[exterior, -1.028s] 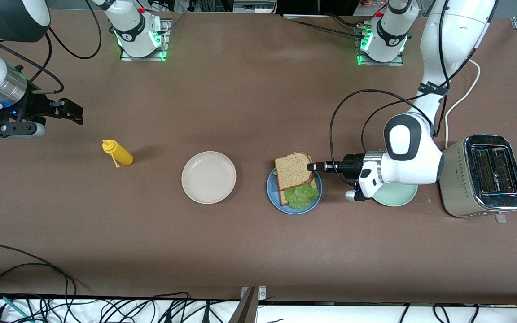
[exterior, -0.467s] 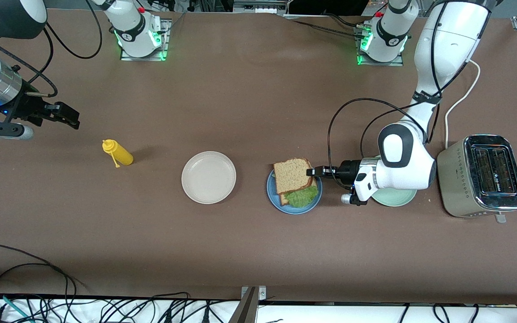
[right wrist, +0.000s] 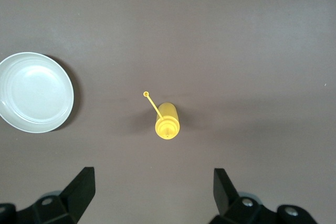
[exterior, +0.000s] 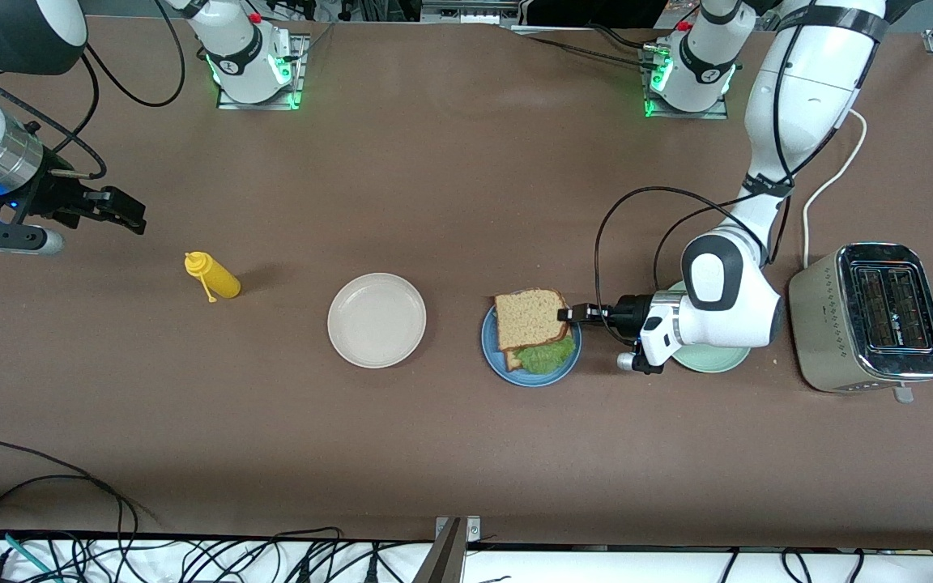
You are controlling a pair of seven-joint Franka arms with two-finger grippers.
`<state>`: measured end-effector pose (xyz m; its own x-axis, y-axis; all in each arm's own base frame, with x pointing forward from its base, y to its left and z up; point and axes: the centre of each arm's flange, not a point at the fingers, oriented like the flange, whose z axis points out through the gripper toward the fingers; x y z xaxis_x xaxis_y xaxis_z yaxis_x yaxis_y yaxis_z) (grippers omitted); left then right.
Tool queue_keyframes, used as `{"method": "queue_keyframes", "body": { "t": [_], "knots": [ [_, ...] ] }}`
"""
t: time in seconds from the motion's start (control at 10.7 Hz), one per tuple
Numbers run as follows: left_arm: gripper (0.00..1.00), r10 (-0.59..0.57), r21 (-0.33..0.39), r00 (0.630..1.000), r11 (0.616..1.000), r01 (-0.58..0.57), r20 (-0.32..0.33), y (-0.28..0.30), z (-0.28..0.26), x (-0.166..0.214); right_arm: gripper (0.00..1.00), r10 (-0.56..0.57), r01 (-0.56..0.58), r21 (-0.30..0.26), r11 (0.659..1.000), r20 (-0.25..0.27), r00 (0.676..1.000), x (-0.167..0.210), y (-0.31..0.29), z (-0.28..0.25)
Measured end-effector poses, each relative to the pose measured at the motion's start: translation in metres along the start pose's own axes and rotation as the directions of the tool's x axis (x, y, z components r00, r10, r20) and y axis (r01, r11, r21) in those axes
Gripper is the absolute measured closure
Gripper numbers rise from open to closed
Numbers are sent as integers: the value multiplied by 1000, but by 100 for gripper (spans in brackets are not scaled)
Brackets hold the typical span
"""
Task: Make sandwich in blue plate with both arms
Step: 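Carry the toast with the left gripper and lower it onto the lettuce, then open the left gripper and release the toast on the sandwich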
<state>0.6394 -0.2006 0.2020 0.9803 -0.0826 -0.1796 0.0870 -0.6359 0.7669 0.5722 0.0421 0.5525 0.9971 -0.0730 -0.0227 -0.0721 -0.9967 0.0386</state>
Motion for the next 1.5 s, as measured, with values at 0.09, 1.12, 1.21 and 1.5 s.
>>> {"method": "queue_keyframes", "body": {
  "t": [0.09, 1.12, 1.21, 1.5],
  "knots": [
    [78, 0, 2, 1000, 1000, 0, -4, -3, -1, 2, 0, 0, 0, 0, 1000, 1, 1000, 0, 0, 0],
    [46, 9, 19, 996, 1000, -7, -84, -10, -51, 23, 0, 24, -24, 1, 1000, 0, 1000, 0, -1, 0],
    [35, 40, 48, 997, 998, -36, -73, -5, -73, 20, 0, 24, -24, 1, 1000, -1, 1000, 0, -1, 0],
    [0, 176, 243, 984, 956, -162, -35, 27, -153, -2, 0, 24, -24, 2, 1000, -5, 1000, 1, -1, 0]
  ]
}}
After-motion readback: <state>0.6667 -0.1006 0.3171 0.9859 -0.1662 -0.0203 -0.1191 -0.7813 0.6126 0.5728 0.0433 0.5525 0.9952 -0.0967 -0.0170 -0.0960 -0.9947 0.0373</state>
